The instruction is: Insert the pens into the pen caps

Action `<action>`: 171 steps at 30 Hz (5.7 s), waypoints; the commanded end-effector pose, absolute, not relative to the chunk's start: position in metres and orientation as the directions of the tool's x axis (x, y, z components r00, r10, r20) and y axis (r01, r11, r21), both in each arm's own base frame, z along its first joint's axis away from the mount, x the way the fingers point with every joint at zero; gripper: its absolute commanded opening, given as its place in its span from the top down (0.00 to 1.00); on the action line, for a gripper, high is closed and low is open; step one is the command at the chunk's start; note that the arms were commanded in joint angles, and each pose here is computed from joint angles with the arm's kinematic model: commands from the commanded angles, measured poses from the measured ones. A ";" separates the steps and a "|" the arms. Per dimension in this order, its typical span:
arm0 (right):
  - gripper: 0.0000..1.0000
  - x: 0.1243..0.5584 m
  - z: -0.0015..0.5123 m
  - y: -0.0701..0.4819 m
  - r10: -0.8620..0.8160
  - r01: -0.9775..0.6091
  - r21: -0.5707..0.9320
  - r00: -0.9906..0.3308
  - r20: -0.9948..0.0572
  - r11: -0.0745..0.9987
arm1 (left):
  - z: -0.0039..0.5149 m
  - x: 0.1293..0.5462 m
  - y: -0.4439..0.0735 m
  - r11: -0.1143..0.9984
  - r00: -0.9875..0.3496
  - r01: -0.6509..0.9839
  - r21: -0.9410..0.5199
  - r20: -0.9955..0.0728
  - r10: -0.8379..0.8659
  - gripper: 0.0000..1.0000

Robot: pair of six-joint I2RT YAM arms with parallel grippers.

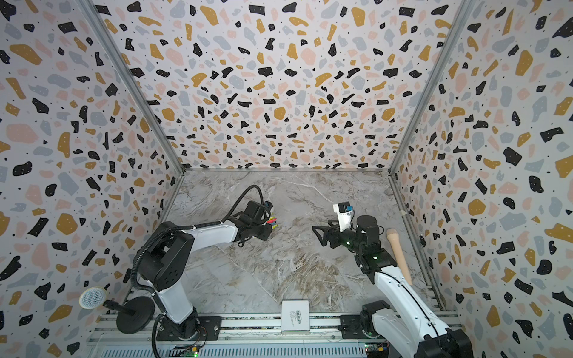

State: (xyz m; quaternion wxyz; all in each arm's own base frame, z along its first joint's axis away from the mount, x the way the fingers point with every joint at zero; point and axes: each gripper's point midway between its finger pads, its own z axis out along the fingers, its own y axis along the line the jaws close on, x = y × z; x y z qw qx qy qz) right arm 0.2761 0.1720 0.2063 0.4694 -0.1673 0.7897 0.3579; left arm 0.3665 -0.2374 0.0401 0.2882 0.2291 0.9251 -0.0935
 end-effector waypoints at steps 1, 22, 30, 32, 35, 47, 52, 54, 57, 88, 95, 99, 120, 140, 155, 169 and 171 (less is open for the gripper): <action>0.12 0.272 0.212 0.175 0.067 -0.626 0.397 -0.482 -0.873 0.671 | 0.043 0.368 -0.239 0.872 -0.717 0.489 -0.014 -0.576 0.393 0.57; 0.13 0.269 0.212 0.174 0.084 -0.621 0.408 -0.482 -0.872 0.669 | 0.018 0.355 -0.242 0.845 -0.732 0.534 0.029 -0.484 0.479 0.64; 0.13 0.273 0.213 0.167 0.100 -0.587 0.403 -0.479 -0.872 0.702 | 0.000 0.322 -0.259 0.798 -0.718 0.603 0.013 -0.428 0.549 0.86; 0.13 0.274 0.211 0.165 0.101 -0.572 0.404 -0.487 -0.868 0.714 | -0.002 0.313 -0.265 0.784 -0.712 0.620 -0.011 -0.429 0.556 0.91; 0.13 0.273 0.205 0.165 0.103 -0.550 0.425 -0.520 -0.848 0.719 | 0.014 0.301 -0.284 0.750 -0.681 0.654 -0.102 -0.512 0.524 0.96; 0.19 0.244 0.163 0.214 0.102 -0.550 0.665 -0.727 -0.679 0.505 | 0.151 0.247 -0.327 0.506 -0.546 0.715 -0.483 -0.837 -0.028 0.96; 0.21 0.237 0.169 0.244 0.077 -0.587 0.680 -0.729 -0.680 0.439 | 0.177 0.230 -0.327 0.446 -0.522 0.736 -0.510 -0.846 -0.107 0.96; 0.26 0.237 0.170 0.252 0.074 -0.594 0.685 -0.730 -0.679 0.421 | 0.180 0.226 -0.326 0.440 -0.518 0.740 -0.509 -0.848 -0.110 0.95; 0.31 0.237 0.177 0.263 0.071 -0.612 0.682 -0.721 -0.689 0.400 | 0.181 0.222 -0.325 0.441 -0.512 0.745 -0.500 -0.853 -0.102 0.96; 0.99 0.230 0.206 0.299 0.063 -0.684 0.663 -0.680 -0.730 0.305 | 0.177 0.211 -0.329 0.433 -0.517 0.759 -0.486 -0.854 -0.052 0.83; 1.00 0.230 0.213 0.297 0.074 -0.694 0.652 -0.665 -0.743 0.306 | 0.175 0.213 -0.327 0.468 -0.508 0.760 -0.452 -0.861 -0.006 0.59; 1.00 0.231 0.216 0.299 0.076 -0.698 0.650 -0.662 -0.746 0.301 | 0.167 0.213 -0.325 0.481 -0.513 0.758 -0.441 -0.858 0.022 0.62; 1.00 0.228 0.215 0.304 0.080 -0.696 0.663 -0.671 -0.737 0.274 | 0.174 0.211 -0.332 0.449 -0.512 0.771 -0.452 -0.859 0.013 0.94; 0.30 0.268 0.185 0.245 0.114 -0.488 0.597 -0.706 -0.699 0.637 | 0.175 0.222 -0.306 0.557 -0.475 0.735 -0.387 -0.880 0.016 1.00; 0.05 0.306 0.168 0.173 0.106 -0.314 0.463 -0.723 -0.682 0.829 | 0.143 0.233 -0.241 0.668 -0.544 0.589 -0.454 -0.835 -0.088 1.00; 0.09 0.333 0.107 0.135 0.017 -0.190 0.281 -0.801 -0.599 0.941 | 0.123 0.216 -0.225 0.668 -0.579 0.550 -0.501 -0.805 -0.128 1.00; 0.09 0.334 0.101 0.136 0.015 -0.201 0.298 -0.806 -0.592 0.933 | 0.122 0.216 -0.225 0.667 -0.581 0.550 -0.503 -0.804 -0.127 1.00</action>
